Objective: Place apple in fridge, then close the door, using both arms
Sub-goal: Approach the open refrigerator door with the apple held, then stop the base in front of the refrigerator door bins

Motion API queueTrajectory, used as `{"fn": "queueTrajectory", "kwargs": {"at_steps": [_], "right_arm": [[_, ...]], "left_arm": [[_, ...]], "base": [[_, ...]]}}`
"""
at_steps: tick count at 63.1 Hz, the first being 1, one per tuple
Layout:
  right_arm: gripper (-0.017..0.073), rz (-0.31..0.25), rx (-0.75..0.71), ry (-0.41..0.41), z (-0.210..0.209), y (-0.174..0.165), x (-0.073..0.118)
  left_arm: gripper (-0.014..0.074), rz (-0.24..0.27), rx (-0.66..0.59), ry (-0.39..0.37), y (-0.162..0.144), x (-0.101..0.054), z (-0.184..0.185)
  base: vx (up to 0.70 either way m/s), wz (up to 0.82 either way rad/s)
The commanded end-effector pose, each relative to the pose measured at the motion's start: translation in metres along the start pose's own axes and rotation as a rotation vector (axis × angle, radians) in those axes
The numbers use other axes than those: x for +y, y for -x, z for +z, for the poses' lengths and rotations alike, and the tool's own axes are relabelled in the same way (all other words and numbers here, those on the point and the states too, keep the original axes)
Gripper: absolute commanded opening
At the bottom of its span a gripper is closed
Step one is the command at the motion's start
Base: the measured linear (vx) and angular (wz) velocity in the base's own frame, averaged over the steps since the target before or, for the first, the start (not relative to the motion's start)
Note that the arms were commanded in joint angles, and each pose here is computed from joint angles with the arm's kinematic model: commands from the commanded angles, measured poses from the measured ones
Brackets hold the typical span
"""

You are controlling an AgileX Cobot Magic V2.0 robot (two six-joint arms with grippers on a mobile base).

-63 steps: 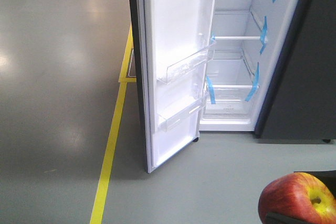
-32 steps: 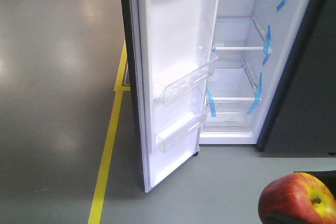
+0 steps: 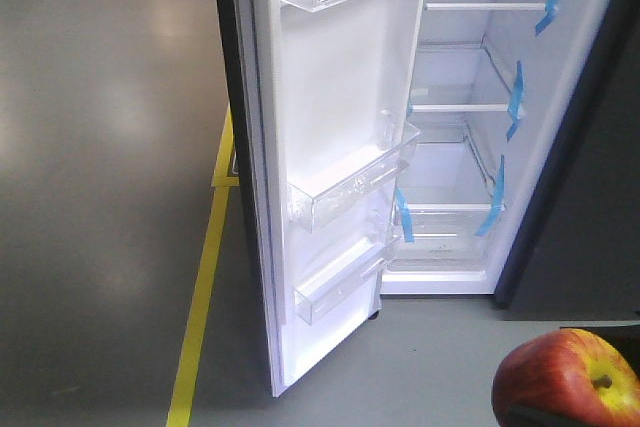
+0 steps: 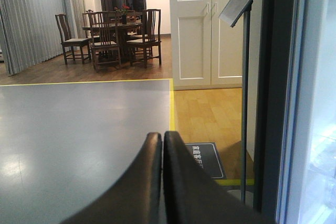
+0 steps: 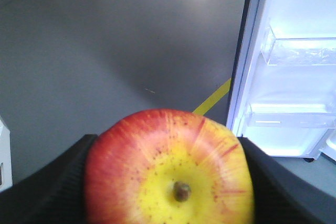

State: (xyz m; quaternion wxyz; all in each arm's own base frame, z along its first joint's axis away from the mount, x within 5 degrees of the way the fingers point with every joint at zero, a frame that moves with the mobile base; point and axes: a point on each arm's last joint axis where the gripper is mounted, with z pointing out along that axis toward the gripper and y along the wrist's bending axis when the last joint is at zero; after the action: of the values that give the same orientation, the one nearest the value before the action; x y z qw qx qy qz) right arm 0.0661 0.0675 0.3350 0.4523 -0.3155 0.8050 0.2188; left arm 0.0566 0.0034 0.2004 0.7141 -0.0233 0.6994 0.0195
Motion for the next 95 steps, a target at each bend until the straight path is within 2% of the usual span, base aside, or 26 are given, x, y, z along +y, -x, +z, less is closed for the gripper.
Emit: {"fn": "queueTrajectory", "kwargs": {"at_steps": [1, 95], "right_arm": [[0.0361, -0.006, -0.100, -0.005, -0.0053, 0.0140, 0.0003], [0.0361, -0.006, -0.101, -0.005, -0.0053, 0.0141, 0.0003]], "left_arm": [[-0.0006, -0.007, -0.070, -0.003, 0.0003, -0.0001, -0.0007], [-0.0006, -0.007, -0.070, -0.003, 0.0003, -0.0001, -0.0007]], "base": [[0.13, 0.02], [0.09, 0.00]]}}
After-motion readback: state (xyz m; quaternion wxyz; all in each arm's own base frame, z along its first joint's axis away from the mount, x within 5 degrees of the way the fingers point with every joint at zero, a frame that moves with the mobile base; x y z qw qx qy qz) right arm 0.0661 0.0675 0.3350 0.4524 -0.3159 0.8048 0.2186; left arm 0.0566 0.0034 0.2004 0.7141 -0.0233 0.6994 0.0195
